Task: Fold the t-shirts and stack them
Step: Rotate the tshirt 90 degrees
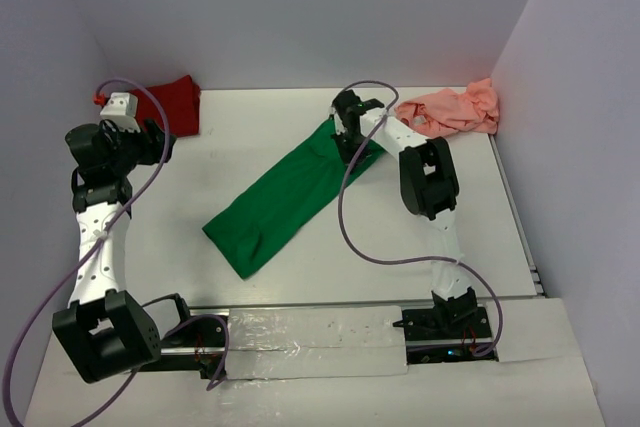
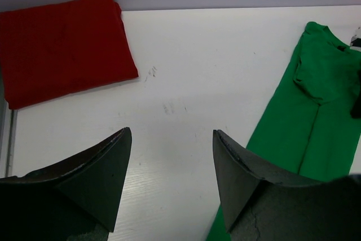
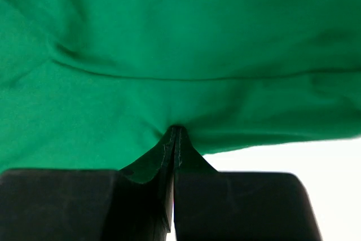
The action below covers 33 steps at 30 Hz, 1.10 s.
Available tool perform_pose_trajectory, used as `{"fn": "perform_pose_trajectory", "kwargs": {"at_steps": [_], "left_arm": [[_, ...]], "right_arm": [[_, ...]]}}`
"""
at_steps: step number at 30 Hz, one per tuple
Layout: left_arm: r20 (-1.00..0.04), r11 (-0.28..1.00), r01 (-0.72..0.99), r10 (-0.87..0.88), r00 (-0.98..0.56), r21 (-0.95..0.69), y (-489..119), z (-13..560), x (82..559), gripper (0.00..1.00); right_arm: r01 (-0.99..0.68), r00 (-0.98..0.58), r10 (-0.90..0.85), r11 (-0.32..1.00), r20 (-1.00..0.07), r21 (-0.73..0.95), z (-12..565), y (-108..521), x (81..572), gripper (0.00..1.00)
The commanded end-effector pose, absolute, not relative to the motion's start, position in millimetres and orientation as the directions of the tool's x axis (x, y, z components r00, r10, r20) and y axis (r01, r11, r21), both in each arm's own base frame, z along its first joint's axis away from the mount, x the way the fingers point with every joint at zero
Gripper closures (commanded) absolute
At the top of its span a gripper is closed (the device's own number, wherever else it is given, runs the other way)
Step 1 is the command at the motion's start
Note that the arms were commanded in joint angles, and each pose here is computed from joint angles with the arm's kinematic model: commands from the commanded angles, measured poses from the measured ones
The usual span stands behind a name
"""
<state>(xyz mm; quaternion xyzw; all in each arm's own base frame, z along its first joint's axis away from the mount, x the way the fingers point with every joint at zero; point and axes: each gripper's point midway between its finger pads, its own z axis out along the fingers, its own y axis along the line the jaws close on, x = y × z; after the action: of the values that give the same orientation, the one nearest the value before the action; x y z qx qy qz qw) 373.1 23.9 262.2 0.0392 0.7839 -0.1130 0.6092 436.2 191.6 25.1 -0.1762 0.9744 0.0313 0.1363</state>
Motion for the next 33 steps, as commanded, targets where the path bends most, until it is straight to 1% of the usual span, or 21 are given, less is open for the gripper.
{"fn": "perform_pose_trajectory", "kwargs": {"at_steps": [1, 3, 4, 6, 7, 8, 9, 10, 11, 13, 15, 16, 17, 18, 19, 20, 21, 26, 30, 33], "left_arm": [[-0.973, 0.966, 0.228, -0.067, -0.223, -0.119, 22, 270, 378, 0.32], [-0.971, 0.964, 0.233, -0.071, -0.230, -0.126, 22, 267, 379, 0.32], [-0.970, 0.963, 0.237, -0.073, -0.232, -0.129, 21, 266, 380, 0.33], [-0.969, 0.960, 0.248, -0.071, -0.238, -0.131, 20, 264, 381, 0.33], [-0.968, 0.959, 0.249, -0.073, -0.242, -0.134, 20, 263, 381, 0.33], [-0.967, 0.958, 0.253, -0.073, -0.246, -0.137, 20, 262, 381, 0.33], [-0.966, 0.954, 0.266, -0.071, -0.249, -0.139, 18, 262, 381, 0.33], [-0.966, 0.954, 0.266, -0.071, -0.250, -0.139, 19, 262, 381, 0.34], [-0.964, 0.953, 0.268, -0.074, -0.254, -0.143, 19, 261, 381, 0.34], [-0.963, 0.948, 0.280, -0.077, -0.257, -0.150, 18, 260, 380, 0.34], [-0.962, 0.945, 0.288, -0.080, -0.261, -0.157, 19, 259, 379, 0.34], [-0.962, 0.945, 0.288, -0.080, -0.259, -0.157, 19, 260, 379, 0.34], [-0.962, 0.944, 0.291, -0.081, -0.261, -0.158, 19, 260, 378, 0.34], [-0.960, 0.943, 0.292, -0.083, -0.267, -0.162, 19, 259, 377, 0.34], [-0.960, 0.941, 0.294, -0.085, -0.267, -0.165, 20, 261, 375, 0.34], [-0.959, 0.940, 0.296, -0.087, -0.269, -0.168, 20, 261, 375, 0.35], [-0.958, 0.939, 0.298, -0.089, -0.273, -0.172, 20, 262, 373, 0.35], [-0.956, 0.937, 0.300, -0.096, -0.276, -0.180, 22, 265, 369, 0.35], [-0.959, 0.936, 0.306, -0.092, -0.267, -0.175, 21, 267, 368, 0.35], [-0.962, 0.935, 0.310, -0.089, -0.257, -0.169, 20, 267, 366, 0.35]], "right_arm": [[-0.335, -0.935, -0.306, 0.928, -0.177, 0.164, 15, 213, 412, 1.00], [-0.312, -0.949, -0.294, 0.926, -0.113, 0.213, 1, 217, 401, 1.00], [-0.307, -0.952, -0.293, 0.916, -0.092, 0.259, -1, 224, 396, 1.00], [-0.284, -0.959, -0.279, 0.915, -0.056, 0.286, -12, 228, 391, 1.00], [-0.285, -0.958, -0.275, 0.907, -0.077, 0.309, -13, 235, 395, 1.00], [-0.276, -0.961, -0.269, 0.909, -0.068, 0.313, -14, 236, 393, 1.00], [-0.275, -0.961, -0.257, 0.913, -0.097, 0.302, -14, 238, 402, 1.00], [-0.282, -0.958, -0.256, 0.919, -0.128, 0.275, -15, 237, 409, 1.00], [-0.299, -0.947, -0.252, 0.918, -0.200, 0.261, -10, 243, 423, 1.00], [-0.319, -0.927, -0.259, 0.925, -0.271, 0.207, -6, 246, 437, 1.00], [-0.351, -0.879, -0.291, 0.931, -0.377, 0.101, 6, 251, 460, 1.00], [-0.361, -0.859, -0.306, 0.931, -0.411, 0.060, 10, 252, 468, 1.00], [-0.354, -0.835, -0.329, 0.935, -0.440, -0.027, 15, 244, 480, 1.00], [-0.355, -0.809, -0.345, 0.932, -0.476, -0.073, 23, 249, 494, 1.00], [-0.358, -0.799, -0.369, 0.926, -0.474, -0.118, 24, 246, 499, 1.00], [-0.353, -0.774, -0.399, 0.917, -0.491, -0.187, 28, 242, 516, 1.00], [-0.354, -0.765, -0.418, 0.908, -0.489, -0.223, 32, 237, 523, 1.00], [-0.344, -0.749, -0.502, 0.853, -0.433, -0.393, 31, 204, 543, 1.00], [-0.285, -0.766, -0.483, 0.847, -0.424, -0.449, 36, 162, 559, 1.00], [-0.212, -0.776, -0.431, 0.866, -0.461, -0.454, 46, 135, 572, 1.00]]}}
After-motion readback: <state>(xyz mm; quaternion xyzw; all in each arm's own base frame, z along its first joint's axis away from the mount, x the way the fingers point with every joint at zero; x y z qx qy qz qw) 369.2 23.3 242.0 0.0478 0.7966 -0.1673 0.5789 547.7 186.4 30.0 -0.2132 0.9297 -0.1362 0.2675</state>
